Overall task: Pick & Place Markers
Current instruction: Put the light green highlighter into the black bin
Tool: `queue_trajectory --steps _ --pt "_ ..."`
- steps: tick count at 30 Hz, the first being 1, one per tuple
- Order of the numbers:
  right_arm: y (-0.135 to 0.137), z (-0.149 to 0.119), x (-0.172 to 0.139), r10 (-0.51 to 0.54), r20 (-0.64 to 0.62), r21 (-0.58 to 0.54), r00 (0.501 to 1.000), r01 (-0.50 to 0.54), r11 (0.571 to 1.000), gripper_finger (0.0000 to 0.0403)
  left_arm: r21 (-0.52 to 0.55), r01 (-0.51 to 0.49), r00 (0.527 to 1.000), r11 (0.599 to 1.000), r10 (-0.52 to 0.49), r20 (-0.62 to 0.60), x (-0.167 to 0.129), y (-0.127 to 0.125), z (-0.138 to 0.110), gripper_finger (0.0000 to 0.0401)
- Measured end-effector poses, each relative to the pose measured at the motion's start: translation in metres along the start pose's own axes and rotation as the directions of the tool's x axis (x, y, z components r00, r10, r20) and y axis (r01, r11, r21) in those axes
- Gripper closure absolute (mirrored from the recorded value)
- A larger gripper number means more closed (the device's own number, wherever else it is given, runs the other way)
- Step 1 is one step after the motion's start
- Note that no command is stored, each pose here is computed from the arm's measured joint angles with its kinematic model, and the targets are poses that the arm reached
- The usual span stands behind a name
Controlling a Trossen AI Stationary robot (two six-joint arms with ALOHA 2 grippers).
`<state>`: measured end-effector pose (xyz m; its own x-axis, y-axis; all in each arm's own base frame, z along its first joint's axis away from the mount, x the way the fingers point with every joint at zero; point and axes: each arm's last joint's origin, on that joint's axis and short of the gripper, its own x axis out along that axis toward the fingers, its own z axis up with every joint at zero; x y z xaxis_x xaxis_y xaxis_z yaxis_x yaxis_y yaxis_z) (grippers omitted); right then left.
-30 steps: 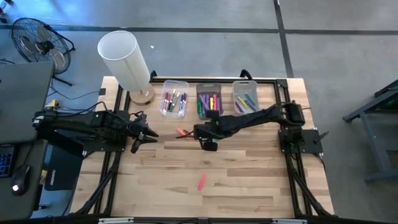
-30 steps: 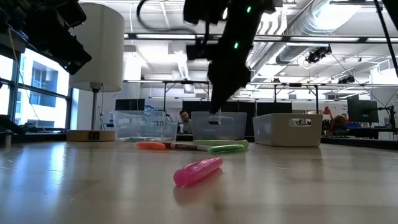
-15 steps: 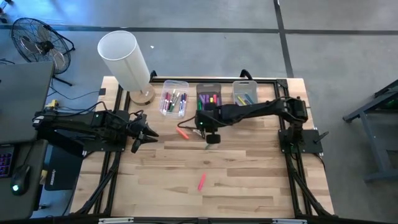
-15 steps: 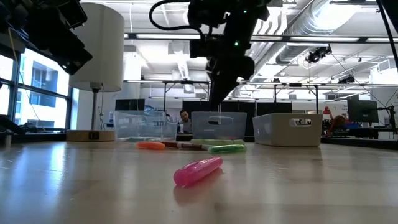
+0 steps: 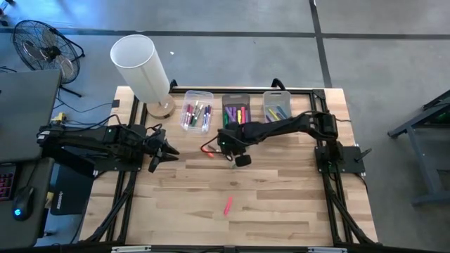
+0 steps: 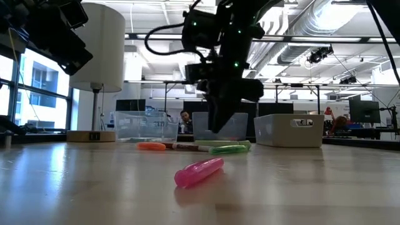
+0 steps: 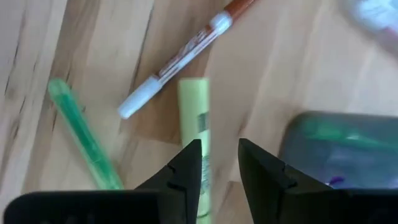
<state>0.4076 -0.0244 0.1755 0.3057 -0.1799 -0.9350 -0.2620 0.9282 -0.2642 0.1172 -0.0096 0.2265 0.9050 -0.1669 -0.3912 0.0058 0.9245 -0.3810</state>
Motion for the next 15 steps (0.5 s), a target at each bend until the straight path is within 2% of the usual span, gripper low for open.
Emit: queue_trajectory --steps 15 --pt "-0.005 -0.015 0.034 0.109 -0.115 0.042 0.987 -0.105 0.994 0.0308 -0.001 0.001 1.000 1.000 -0.001 0.003 0.000 0.000 0.000 0.0284"
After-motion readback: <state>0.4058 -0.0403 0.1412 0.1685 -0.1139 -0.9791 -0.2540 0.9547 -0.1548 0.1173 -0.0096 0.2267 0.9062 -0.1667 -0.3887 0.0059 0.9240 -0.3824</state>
